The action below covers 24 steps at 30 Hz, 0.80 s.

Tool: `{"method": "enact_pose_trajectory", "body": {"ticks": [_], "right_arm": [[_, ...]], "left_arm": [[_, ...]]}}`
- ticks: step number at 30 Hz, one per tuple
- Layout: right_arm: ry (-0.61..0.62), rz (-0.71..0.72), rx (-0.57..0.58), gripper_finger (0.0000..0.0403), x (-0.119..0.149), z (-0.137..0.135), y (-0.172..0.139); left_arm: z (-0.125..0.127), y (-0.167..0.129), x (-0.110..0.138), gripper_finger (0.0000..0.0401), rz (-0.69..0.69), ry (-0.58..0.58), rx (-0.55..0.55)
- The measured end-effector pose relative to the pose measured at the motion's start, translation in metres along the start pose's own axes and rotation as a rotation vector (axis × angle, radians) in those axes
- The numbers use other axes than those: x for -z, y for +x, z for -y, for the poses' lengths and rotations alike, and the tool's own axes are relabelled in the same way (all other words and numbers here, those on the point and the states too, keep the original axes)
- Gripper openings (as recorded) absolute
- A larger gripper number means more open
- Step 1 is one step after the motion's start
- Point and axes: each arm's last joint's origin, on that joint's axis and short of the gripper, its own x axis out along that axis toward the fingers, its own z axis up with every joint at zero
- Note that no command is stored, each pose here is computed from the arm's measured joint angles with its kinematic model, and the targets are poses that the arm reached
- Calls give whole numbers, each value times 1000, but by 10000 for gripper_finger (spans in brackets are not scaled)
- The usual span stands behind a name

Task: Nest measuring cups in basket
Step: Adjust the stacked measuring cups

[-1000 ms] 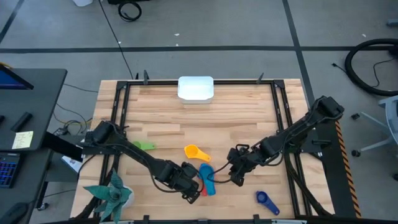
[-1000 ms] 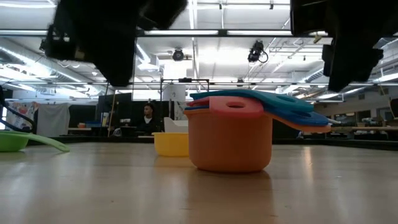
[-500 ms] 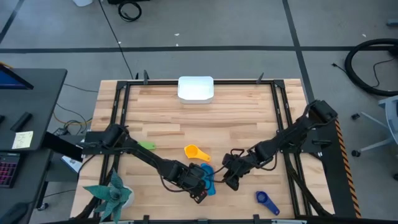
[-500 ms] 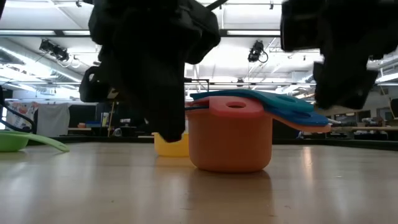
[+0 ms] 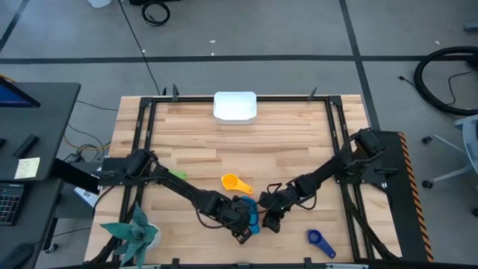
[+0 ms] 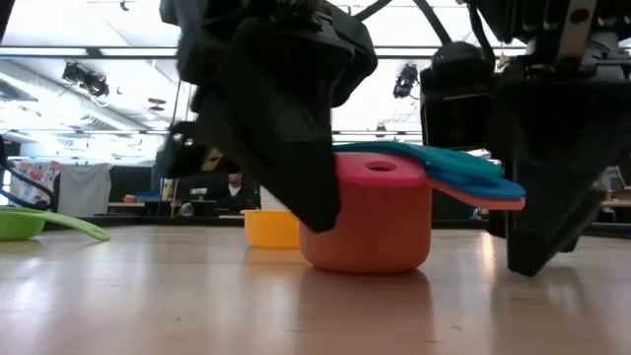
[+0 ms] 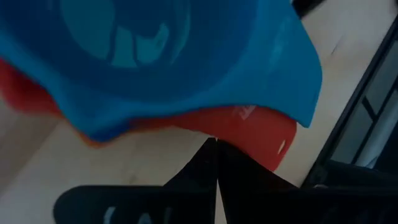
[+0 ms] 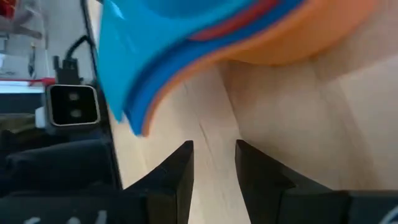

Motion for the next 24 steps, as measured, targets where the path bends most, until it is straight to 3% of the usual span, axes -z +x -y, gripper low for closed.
{"method": "enact_pose_trajectory", "body": {"ticks": [6, 12, 24], "right_arm": [[-29, 84, -92, 121, -12, -7, -2], [-55, 73, -124, 121, -22, -6, -5], [-91, 30, -106, 116, -21, -3, -5]], "left_arm": [[2, 0, -11, 11, 36, 11, 55], [1, -1, -16, 11, 42, 30, 71], [-1, 0, -12, 11, 29, 43, 35]]}}
